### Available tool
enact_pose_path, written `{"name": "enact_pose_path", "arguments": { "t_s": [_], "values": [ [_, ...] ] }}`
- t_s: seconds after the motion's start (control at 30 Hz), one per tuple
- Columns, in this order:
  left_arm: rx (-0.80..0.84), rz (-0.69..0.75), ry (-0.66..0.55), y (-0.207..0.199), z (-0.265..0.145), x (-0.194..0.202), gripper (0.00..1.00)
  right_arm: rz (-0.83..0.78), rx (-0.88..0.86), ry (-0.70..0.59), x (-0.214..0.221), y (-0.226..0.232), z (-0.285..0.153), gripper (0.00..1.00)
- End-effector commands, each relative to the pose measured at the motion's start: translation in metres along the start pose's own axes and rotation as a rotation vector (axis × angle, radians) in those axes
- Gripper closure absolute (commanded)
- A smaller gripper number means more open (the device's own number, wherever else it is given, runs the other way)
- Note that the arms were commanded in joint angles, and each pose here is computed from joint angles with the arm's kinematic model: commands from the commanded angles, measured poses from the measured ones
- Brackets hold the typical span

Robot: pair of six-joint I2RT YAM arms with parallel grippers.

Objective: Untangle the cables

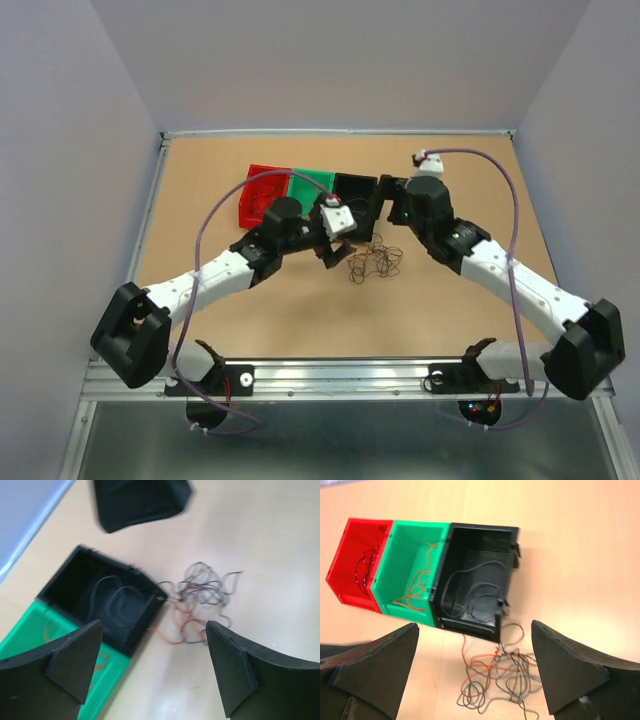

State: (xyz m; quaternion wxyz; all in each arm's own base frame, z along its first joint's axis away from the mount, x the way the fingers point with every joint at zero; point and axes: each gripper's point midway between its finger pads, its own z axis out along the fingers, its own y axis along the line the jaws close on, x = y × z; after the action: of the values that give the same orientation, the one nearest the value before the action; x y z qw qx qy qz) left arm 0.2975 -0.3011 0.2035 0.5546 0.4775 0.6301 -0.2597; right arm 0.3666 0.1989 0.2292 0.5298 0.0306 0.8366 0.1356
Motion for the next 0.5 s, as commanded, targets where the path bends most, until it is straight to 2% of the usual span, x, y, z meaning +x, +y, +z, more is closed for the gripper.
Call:
{"name": "enact_pose_path", "arguments": {
  "t_s": [0.0, 0.07, 0.1, 0.17, 0.27, 0.3, 0.33, 0.37, 0.4, 0.43, 0.47],
  "values": [
    [0.053, 0.123, 0.133, -0.030, 0.026, 0.040, 0.03, 0.154, 0.066, -0.133, 0.002, -0.029, -0.020, 0.00],
    [0.075, 0.116, 0.163, -0.036, 0.041, 0.045, 0.03, 0.179, 0.055, -0.161, -0.001, -0.032, -0.029, 0.00],
    [0.099, 0.088, 0.242, -0.042, 0.051, 0.073, 0.03, 0.196, 0.049, -0.199, -0.012, -0.034, -0.039, 0.00],
    [0.119, 0.067, 0.280, -0.043, 0.066, 0.077, 0.04, 0.205, 0.089, -0.237, -0.016, -0.045, -0.046, 0.00],
    [0.120, 0.020, 0.416, -0.047, 0.080, 0.119, 0.03, 0.218, 0.093, -0.284, -0.026, -0.051, -0.058, 0.00],
    [0.097, 0.008, 0.441, -0.042, 0.085, 0.120, 0.07, 0.220, 0.089, -0.289, -0.025, -0.051, -0.060, 0.00],
    [0.075, 0.002, 0.500, -0.039, 0.089, 0.139, 0.14, 0.229, 0.081, -0.303, -0.029, -0.051, -0.064, 0.00],
    [0.081, 0.001, 0.519, -0.039, 0.090, 0.142, 0.28, 0.227, 0.068, -0.301, -0.028, -0.050, -0.065, 0.01],
    [0.122, 0.006, 0.506, -0.044, 0.090, 0.136, 0.69, 0.226, 0.068, -0.302, -0.027, -0.051, -0.066, 0.01],
    [0.143, 0.010, 0.486, -0.047, 0.088, 0.128, 0.93, 0.225, 0.069, -0.301, -0.026, -0.051, -0.066, 0.01],
    [0.161, 0.019, 0.453, -0.049, 0.084, 0.117, 1.00, 0.224, 0.067, -0.300, -0.025, -0.051, -0.066, 0.01]
  ]
}}
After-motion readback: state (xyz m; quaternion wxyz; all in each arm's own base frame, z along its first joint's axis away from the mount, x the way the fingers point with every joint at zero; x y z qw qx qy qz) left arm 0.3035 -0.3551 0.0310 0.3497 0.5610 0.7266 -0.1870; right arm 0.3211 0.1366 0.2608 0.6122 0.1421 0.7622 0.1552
